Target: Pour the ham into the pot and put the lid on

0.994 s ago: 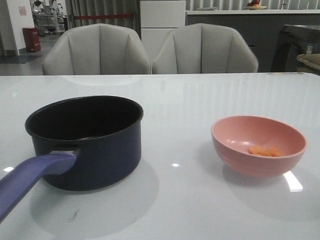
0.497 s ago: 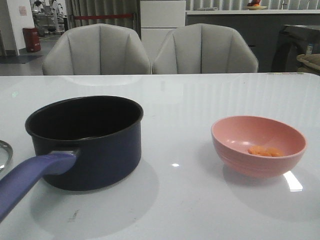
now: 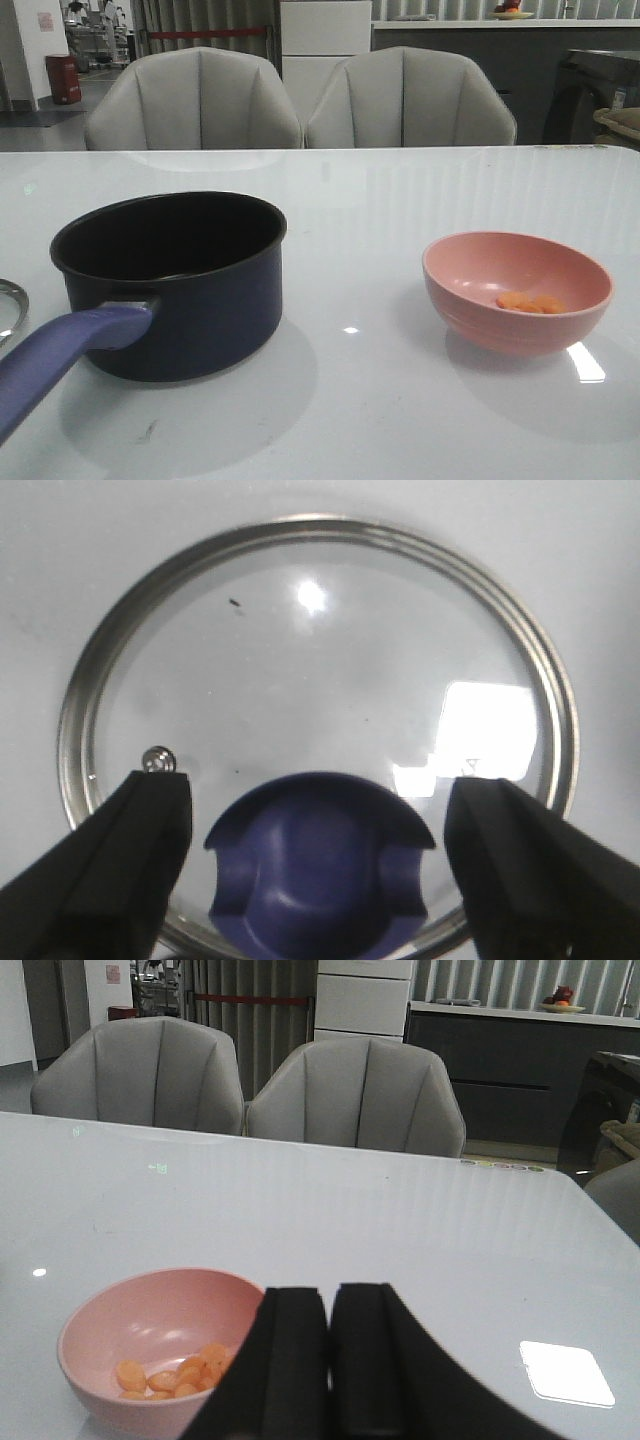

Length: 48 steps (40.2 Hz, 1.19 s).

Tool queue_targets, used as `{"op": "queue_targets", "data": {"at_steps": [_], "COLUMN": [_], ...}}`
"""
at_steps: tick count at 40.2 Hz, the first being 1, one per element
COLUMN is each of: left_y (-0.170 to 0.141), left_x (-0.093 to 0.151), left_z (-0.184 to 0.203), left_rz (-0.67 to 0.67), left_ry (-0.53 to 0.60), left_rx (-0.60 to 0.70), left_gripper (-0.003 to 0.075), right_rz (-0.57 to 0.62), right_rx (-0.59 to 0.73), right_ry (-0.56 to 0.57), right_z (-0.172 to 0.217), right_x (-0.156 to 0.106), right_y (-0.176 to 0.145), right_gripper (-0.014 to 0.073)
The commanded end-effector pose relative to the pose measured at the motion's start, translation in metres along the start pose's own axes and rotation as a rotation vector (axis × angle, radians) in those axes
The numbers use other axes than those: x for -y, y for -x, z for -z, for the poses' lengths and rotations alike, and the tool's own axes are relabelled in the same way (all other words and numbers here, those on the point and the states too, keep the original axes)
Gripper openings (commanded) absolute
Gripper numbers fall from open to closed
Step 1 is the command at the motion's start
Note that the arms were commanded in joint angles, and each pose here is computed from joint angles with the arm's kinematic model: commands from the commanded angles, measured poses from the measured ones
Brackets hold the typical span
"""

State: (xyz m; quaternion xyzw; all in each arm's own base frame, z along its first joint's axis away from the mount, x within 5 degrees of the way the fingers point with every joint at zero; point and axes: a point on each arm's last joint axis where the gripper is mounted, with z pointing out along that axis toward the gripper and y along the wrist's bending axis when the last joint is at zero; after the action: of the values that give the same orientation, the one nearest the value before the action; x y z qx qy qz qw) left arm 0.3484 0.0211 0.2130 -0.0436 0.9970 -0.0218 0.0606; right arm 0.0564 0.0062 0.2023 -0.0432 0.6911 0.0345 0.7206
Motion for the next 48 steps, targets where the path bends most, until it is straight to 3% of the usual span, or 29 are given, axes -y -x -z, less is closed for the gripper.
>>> {"op": "queue_targets", "data": {"at_steps": [1,13,22,28,35,48], "left_y": [-0.004,-0.052,-0.106,-0.147,-0.193,-0.258], "left_x": [0.002,0.006,0.009,0.021,0.024,0.014], "left_z": [0.054,0.123,0.149,0.160,0.155,0.133], "left_rz": [-0.011,-0.007,0.010,-0.062,-0.158,-0.148], "left_ry": [0.003,-0.023,-0.069,-0.098,-0.108,-0.181], "left_rx": [0.162,0.467,0.729,0.917,1.060,1.377], "left_gripper": [0.0517,0.0445,0.0398,0.0395,0.0395,0.0395], "right_rz": [0.010,0.010,0.010,0.010,0.010,0.010], "right_rx": [0.093,0.093,0.093,0.093,0.092,0.092], "right_ry": [-0.005,-0.005,-0.005,-0.005,-0.005,-0.005], "right_z": [0.002,0.002,0.002,0.002,0.001,0.001], "right_x": [0.000,0.000,0.000,0.000,0.000,0.000], "right_y": [0.005,0.005,0.005,0.005,0.005,0.005], "right_gripper": [0.0151,0.0151,0.0151,0.0151,0.0151,0.0151]}}
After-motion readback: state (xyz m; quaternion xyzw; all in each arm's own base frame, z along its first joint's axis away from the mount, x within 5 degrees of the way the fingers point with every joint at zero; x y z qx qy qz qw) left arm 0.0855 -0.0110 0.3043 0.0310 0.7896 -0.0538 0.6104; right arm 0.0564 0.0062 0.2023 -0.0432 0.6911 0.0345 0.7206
